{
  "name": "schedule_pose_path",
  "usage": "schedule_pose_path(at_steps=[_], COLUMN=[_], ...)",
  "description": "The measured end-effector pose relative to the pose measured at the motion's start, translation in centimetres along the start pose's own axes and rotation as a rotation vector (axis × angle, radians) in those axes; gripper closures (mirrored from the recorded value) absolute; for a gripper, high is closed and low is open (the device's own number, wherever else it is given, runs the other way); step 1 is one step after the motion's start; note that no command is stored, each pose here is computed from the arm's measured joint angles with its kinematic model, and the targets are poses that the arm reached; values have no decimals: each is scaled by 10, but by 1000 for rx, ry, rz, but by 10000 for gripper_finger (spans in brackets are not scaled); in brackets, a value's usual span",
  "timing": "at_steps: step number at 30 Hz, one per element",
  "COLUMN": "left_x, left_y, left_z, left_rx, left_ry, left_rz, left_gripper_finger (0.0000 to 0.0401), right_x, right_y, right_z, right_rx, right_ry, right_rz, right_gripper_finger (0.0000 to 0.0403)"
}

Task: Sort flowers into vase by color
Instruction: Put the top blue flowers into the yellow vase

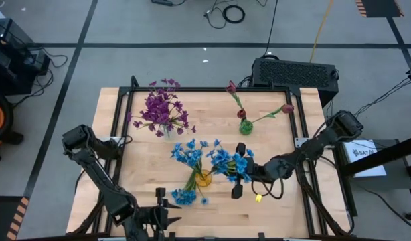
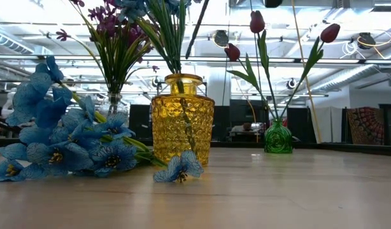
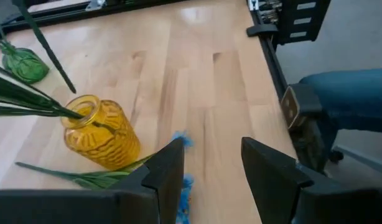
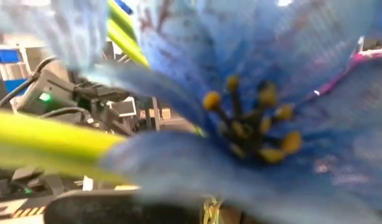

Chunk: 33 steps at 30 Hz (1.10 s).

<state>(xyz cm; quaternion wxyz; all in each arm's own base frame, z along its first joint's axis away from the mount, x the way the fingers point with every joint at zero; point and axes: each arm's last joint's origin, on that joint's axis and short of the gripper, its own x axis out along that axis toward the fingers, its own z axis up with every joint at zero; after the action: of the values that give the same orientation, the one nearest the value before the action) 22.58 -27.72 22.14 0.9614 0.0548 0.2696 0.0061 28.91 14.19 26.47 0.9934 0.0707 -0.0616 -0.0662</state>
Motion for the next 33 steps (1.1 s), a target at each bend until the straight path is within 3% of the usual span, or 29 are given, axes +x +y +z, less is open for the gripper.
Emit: schedule_pose_path(at_steps=[4,13,21,33], left_x=[1,23,50,70], left_y=[4,36,71,105], left_z=[-2,1,13,20], left_rx=[31,83,147,126], left_ry=[10,38,96,139], left_rz=[41,266,356,445], left_gripper_finger=[233,233,233,233], right_x=[4,8,8,8], right_y=[-1,-3,-4,-4], right_z=[-10,-17,-20,-21], right_rx=[-8,0,-8,15], right_ry=[27,39,69,76], right_rz=[-11,-25,-28,-30], right_gripper_finger=[395,395,395,394])
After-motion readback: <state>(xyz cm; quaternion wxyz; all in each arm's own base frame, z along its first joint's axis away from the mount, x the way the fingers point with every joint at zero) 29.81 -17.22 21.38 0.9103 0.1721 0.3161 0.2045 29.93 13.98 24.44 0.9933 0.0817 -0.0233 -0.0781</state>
